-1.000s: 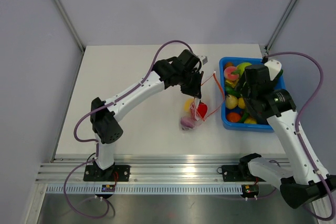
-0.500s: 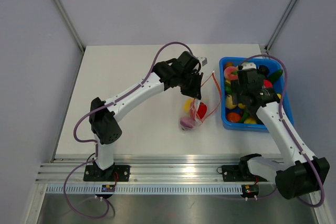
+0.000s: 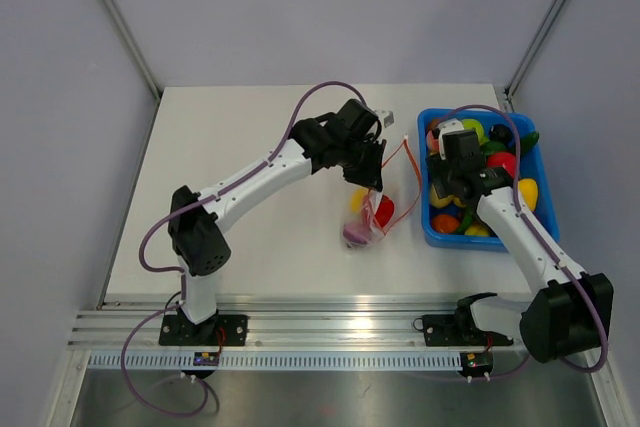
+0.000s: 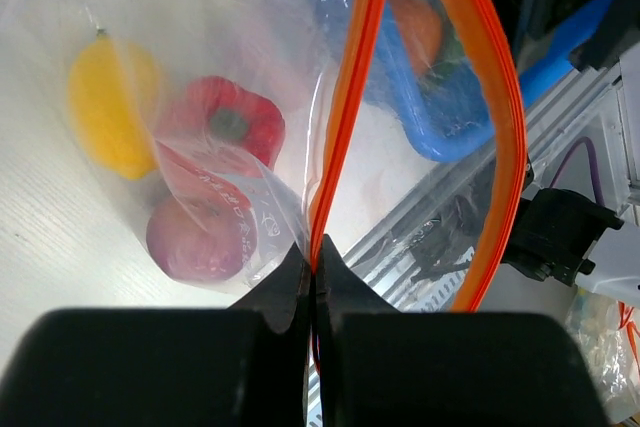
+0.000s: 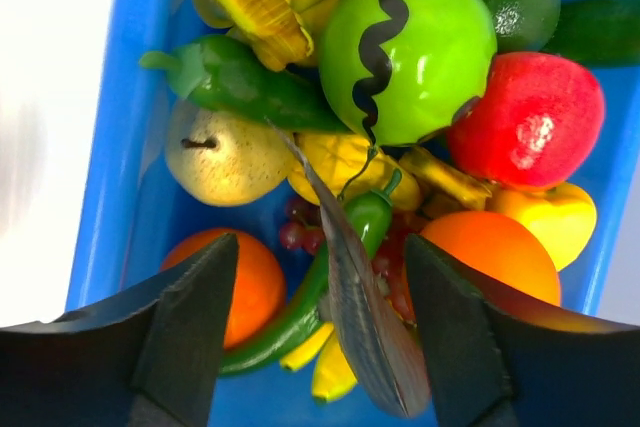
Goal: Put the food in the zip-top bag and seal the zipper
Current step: Pick up the fake fish from the bin.
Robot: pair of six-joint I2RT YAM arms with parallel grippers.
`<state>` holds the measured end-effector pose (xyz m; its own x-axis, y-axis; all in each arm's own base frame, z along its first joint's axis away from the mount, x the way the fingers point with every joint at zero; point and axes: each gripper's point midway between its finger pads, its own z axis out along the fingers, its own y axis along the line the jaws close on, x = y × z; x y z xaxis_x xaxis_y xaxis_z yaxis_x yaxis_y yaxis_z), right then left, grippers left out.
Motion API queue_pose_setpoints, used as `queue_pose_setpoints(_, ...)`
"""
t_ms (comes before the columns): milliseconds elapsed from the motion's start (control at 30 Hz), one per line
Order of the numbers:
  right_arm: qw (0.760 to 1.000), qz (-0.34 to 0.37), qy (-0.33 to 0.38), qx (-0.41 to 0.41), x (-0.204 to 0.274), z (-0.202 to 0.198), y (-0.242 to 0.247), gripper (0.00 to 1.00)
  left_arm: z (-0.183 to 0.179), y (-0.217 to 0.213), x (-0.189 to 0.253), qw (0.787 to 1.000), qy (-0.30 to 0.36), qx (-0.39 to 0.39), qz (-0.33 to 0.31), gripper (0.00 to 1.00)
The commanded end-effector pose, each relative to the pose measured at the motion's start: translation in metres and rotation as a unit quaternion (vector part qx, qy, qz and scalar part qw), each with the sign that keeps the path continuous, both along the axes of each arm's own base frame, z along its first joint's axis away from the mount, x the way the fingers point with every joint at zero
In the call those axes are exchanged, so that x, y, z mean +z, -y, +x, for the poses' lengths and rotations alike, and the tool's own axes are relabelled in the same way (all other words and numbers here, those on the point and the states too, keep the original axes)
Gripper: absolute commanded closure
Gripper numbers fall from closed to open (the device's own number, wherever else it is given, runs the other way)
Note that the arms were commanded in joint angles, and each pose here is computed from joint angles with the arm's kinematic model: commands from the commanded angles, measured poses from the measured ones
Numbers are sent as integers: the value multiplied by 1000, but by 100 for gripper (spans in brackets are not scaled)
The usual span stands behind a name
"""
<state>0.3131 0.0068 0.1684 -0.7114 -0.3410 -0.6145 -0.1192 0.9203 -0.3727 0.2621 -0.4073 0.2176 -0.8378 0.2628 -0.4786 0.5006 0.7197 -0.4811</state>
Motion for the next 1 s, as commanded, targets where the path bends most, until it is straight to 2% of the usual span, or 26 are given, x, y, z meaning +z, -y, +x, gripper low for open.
queue_pose_setpoints(0,998,-10,48,-24,5,23,7,27,-1,-3,36,999,29,-1,-41,100)
queue_pose_setpoints(200,998,-14,36,-47,-11,22,14,41,-3,-4,36,999,29,-4,-43,100)
queue_pose_setpoints(433,998,-18,28,-56,-15,18,19,50,-5,-6,36,999,29,-6,-45,100)
queue_pose_setpoints(533,998,-21,22,-61,-17,17,21,58,-6,-6,37,998,30,-6,-46,100)
queue_pose_setpoints(600,997,-19,23,-65,-13,16,22,78,-6,-6,37,998,29,-7,-46,100)
queue_pose_setpoints(633,996,-10,31,-80,-9,16,23,96,-6,-6,38,998,31,-7,-47,100)
queue_pose_setpoints(667,995,-7,39,-91,-3,15,24,100,-6,-7,36,999,29,-7,-44,100)
queue_pose_setpoints(967,978,102,167,-79,117,-3,7,100,-3,-6,42,998,35,-5,-48,100)
